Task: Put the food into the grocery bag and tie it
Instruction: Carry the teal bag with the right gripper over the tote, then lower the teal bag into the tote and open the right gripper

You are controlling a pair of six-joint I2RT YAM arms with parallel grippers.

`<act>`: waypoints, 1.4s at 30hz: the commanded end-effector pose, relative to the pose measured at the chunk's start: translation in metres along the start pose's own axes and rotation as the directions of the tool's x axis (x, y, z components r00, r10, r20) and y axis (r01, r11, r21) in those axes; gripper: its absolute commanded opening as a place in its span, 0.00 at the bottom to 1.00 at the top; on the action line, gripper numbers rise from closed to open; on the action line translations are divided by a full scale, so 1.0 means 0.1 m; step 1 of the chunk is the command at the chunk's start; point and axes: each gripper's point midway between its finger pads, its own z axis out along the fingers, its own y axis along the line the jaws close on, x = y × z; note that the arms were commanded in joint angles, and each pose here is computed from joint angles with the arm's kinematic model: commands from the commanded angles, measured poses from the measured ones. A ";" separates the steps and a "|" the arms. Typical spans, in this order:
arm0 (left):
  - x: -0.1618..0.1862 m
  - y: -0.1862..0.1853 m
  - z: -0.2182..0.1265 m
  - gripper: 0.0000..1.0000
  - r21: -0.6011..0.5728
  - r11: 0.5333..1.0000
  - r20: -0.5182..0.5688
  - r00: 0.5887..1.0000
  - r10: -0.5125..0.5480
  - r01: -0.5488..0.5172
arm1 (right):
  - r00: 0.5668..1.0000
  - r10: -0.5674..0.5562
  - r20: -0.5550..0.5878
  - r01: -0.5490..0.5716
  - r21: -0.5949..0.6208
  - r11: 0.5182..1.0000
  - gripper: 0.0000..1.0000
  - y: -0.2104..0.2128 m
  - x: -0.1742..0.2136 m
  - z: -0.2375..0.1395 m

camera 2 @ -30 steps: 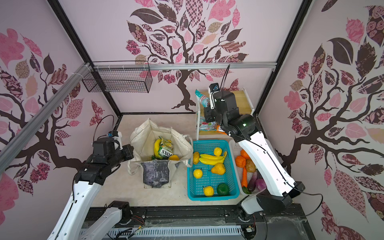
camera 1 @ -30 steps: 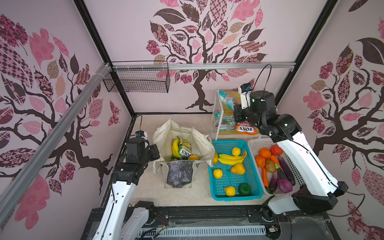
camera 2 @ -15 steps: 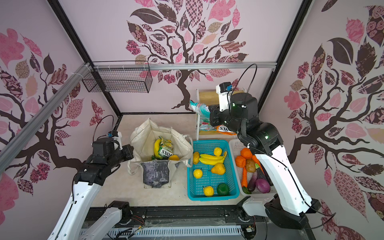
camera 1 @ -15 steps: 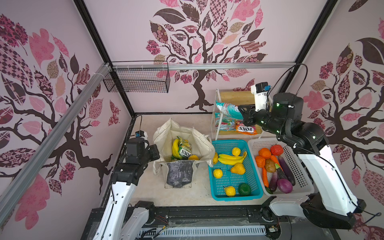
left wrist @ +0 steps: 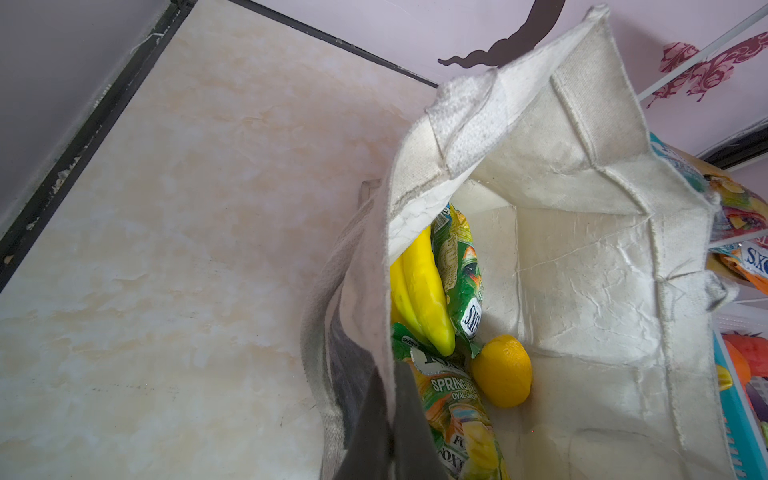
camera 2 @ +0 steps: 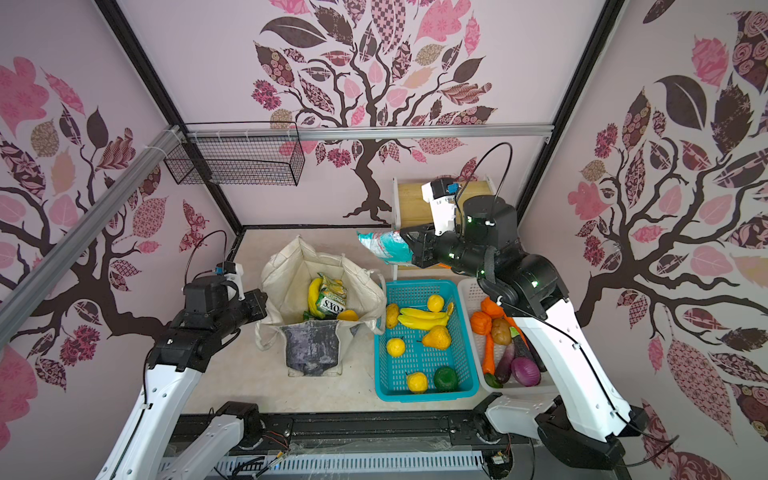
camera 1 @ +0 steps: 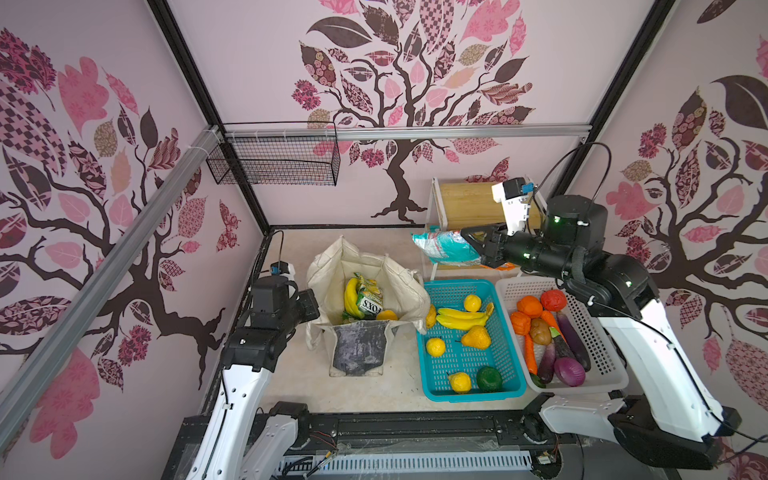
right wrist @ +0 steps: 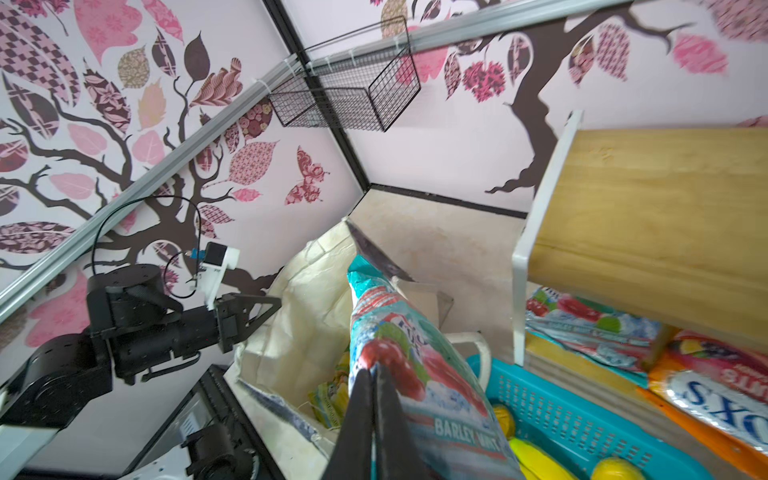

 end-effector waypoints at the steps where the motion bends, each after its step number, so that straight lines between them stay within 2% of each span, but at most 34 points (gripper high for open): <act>1: 0.02 0.02 0.01 0.00 -0.002 1.000 0.008 1.000 0.007 -0.007 | 0.998 0.040 0.042 -0.035 -0.119 0.992 0.00 0.21 -0.07 0.00; 9: 0.02 0.02 0.01 0.00 -0.001 1.000 0.005 1.000 0.008 -0.008 | 0.998 0.065 -0.008 -0.066 -0.148 0.987 0.00 0.26 0.14 0.25; 24: 0.02 0.02 0.01 0.00 -0.002 1.000 0.006 1.000 0.007 -0.007 | 0.986 0.077 -0.148 -0.100 -0.157 0.982 0.00 0.34 0.63 1.04; 29: 0.02 0.02 0.01 0.00 -0.001 1.000 0.008 1.000 0.006 -0.006 | 0.979 0.087 -0.185 -0.105 -0.086 0.991 0.00 0.15 0.82 1.41; 32: 0.02 0.01 0.00 0.00 0.006 1.000 0.007 1.000 0.006 -0.006 | 0.987 0.056 -0.152 -0.053 0.024 0.998 0.00 -0.04 0.83 1.60; 35: 0.03 0.00 0.01 0.00 0.013 1.000 0.001 1.000 0.006 -0.006 | 0.985 0.053 -0.166 -0.044 0.056 0.997 0.00 -0.08 0.89 1.77; 38: 0.03 -0.01 0.01 0.00 0.018 1.000 0.002 1.000 0.007 -0.007 | 0.983 -0.013 -0.184 0.030 0.093 0.995 0.00 0.05 1.05 1.91; 42: 0.02 -0.01 0.01 0.00 0.018 1.000 0.003 1.000 0.007 -0.007 | 0.973 -0.093 -0.214 0.142 0.230 0.963 0.00 0.04 1.36 2.07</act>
